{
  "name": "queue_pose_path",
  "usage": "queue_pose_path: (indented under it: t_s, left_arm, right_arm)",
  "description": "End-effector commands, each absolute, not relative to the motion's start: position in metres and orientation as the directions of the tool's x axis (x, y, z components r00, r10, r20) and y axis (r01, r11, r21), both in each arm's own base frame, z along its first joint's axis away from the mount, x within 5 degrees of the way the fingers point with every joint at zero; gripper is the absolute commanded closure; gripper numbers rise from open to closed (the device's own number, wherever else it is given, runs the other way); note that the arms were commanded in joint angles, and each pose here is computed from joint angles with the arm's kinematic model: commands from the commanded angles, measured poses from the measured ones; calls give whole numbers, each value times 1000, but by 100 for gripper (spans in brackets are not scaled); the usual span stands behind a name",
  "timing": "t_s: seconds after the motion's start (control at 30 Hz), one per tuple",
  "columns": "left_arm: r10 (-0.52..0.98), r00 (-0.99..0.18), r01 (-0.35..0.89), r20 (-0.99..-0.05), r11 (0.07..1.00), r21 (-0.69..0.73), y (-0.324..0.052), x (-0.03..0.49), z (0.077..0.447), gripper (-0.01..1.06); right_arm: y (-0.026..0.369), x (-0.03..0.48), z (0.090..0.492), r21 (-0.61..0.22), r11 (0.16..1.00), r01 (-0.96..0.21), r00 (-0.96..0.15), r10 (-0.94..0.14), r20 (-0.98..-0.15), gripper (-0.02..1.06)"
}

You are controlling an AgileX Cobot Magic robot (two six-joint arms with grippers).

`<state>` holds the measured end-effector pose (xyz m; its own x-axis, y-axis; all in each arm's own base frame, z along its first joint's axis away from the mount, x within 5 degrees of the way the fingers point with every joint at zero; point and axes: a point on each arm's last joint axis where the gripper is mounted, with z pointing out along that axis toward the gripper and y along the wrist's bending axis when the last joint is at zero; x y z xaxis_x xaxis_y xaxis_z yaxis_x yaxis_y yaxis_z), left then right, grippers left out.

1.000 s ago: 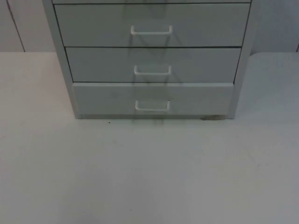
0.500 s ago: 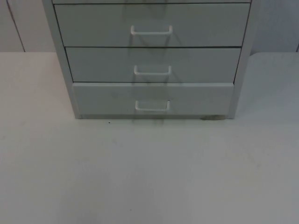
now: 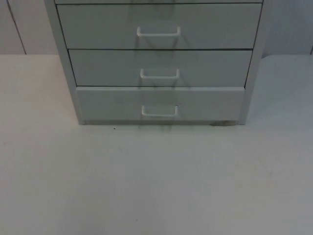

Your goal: Open the drawer with the left hand, place the block into the drawer with the right hand, then close the drawer with the left hand.

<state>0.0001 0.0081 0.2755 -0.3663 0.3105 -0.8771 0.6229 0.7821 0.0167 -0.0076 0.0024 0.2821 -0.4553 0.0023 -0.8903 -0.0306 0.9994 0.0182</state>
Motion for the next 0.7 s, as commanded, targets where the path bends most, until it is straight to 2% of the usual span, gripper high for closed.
queue_pose_path:
  t_s: [0.0, 0.2, 0.4, 0.57, 0.67]
  left_arm:
    - [298, -366, 616, -882, 788, 10, 8, 0, 275, 0]
    - [257, -396, 528, -882, 849, 10, 7, -1, 275, 0]
    - [174, -439, 348, -882, 937, 12, 7, -3, 275, 0]
    - [127, -455, 248, -882, 969, 12, 7, -3, 275, 0]
    - [75, -466, 137, -882, 991, 12, 6, -4, 275, 0]
  right_arm:
    - [3, -7, 281, 17, 1000, 1, -454, 16, -891, -1]
    - [3, -7, 281, 17, 1000, 4, -454, 17, -891, -1]
    - [3, -7, 281, 17, 1000, 4, -454, 17, -891, -1]
    - [3, -7, 281, 17, 1000, 4, -454, 17, -891, -1]
    - [3, -7, 281, 17, 1000, 4, -454, 17, -891, -1]
